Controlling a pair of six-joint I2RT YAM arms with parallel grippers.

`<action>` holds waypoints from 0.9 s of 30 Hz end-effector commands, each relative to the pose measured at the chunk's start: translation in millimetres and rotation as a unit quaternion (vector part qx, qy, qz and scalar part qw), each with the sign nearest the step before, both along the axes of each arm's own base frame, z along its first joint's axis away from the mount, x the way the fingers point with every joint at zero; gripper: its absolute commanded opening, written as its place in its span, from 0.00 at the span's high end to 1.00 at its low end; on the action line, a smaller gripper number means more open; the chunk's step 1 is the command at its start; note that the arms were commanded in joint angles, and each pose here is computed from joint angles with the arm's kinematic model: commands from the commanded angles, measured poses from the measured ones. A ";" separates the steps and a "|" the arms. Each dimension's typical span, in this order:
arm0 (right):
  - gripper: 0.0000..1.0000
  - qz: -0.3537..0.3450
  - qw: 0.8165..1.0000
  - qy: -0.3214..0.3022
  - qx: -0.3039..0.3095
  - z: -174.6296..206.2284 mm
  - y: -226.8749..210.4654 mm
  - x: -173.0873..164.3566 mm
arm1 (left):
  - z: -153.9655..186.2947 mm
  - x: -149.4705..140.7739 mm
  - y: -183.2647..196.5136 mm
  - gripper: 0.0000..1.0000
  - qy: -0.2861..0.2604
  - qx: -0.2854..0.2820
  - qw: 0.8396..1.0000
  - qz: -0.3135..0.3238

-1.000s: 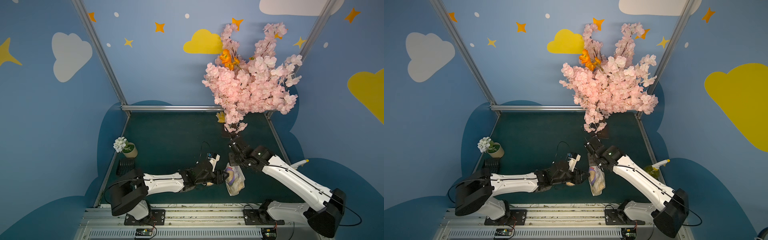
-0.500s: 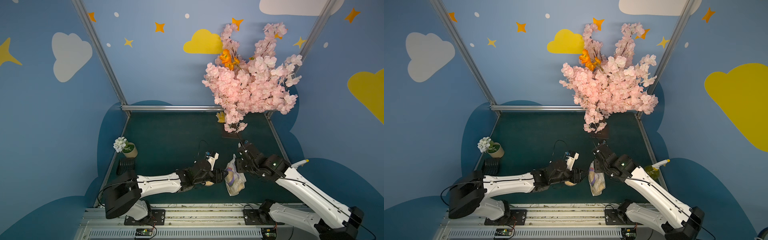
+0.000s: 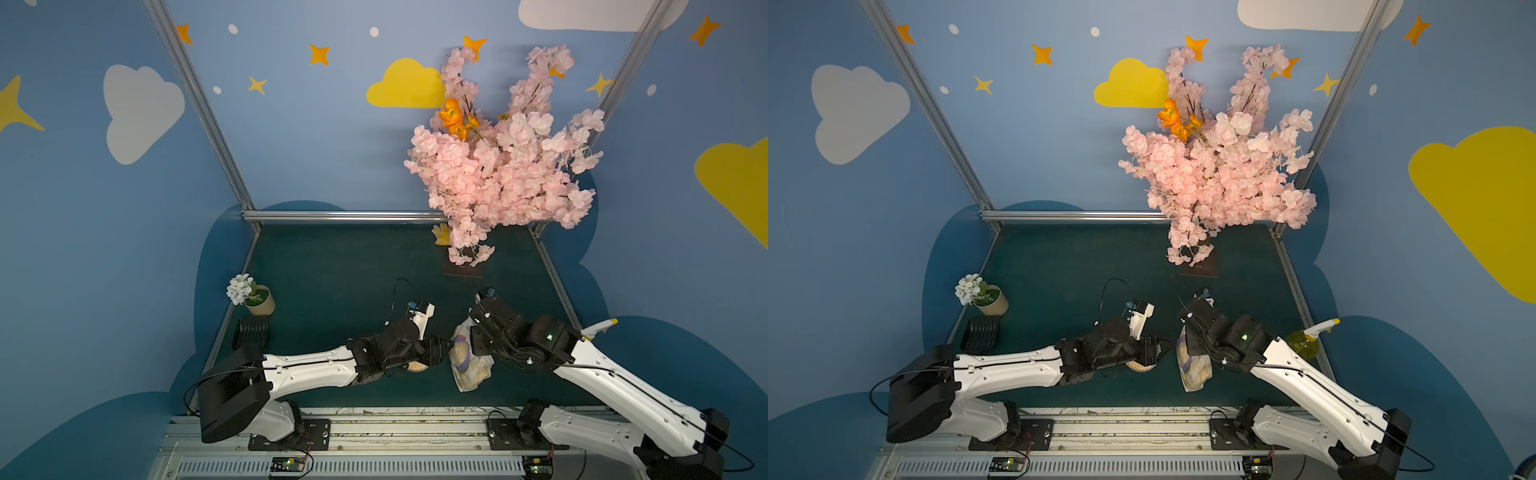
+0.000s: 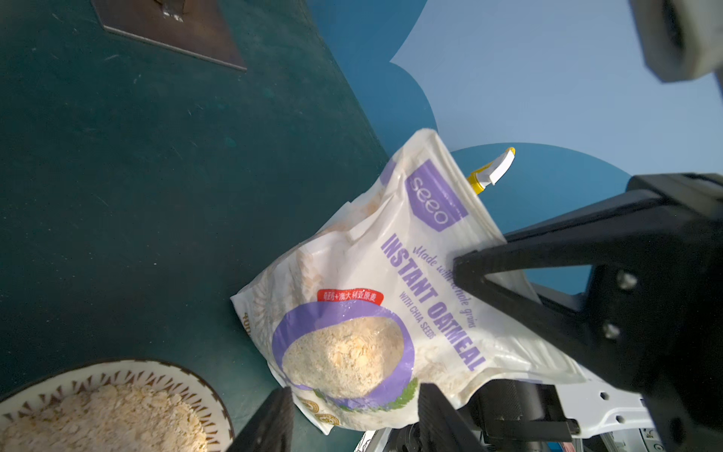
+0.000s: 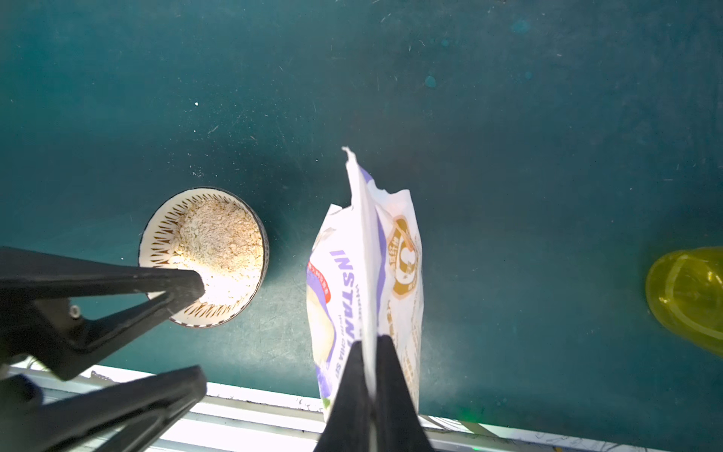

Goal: Pour the oats into the breakfast bowl
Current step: Close the oats bag at the center of the board.

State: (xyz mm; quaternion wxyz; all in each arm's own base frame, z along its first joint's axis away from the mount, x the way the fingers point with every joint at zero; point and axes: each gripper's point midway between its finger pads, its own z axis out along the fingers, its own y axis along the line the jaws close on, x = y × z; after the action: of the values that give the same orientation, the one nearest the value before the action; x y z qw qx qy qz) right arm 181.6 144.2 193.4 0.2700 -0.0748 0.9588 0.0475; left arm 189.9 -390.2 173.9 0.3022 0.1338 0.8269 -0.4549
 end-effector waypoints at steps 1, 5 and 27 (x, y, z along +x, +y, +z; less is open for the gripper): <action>1.00 -0.021 0.999 -0.027 0.018 21.9 -0.5 6.0 | 4.4 0.9 9.0 0.45 -0.015 0.009 1.000 0.010; 1.00 -0.023 0.996 -0.052 0.072 43.0 14.3 13.6 | 5.2 7.0 27.1 0.45 -0.019 0.026 0.998 0.048; 0.39 -0.008 0.992 -0.089 0.085 49.5 15.2 19.8 | 20.0 13.4 93.6 0.40 -0.068 0.076 0.987 0.121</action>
State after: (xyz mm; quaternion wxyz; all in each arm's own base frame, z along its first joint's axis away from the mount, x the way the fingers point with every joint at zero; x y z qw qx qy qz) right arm 198.9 162.8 223.7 0.3260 -0.0448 0.9383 0.1061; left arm 204.5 -302.2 189.1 0.3903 0.0693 0.8491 -0.3491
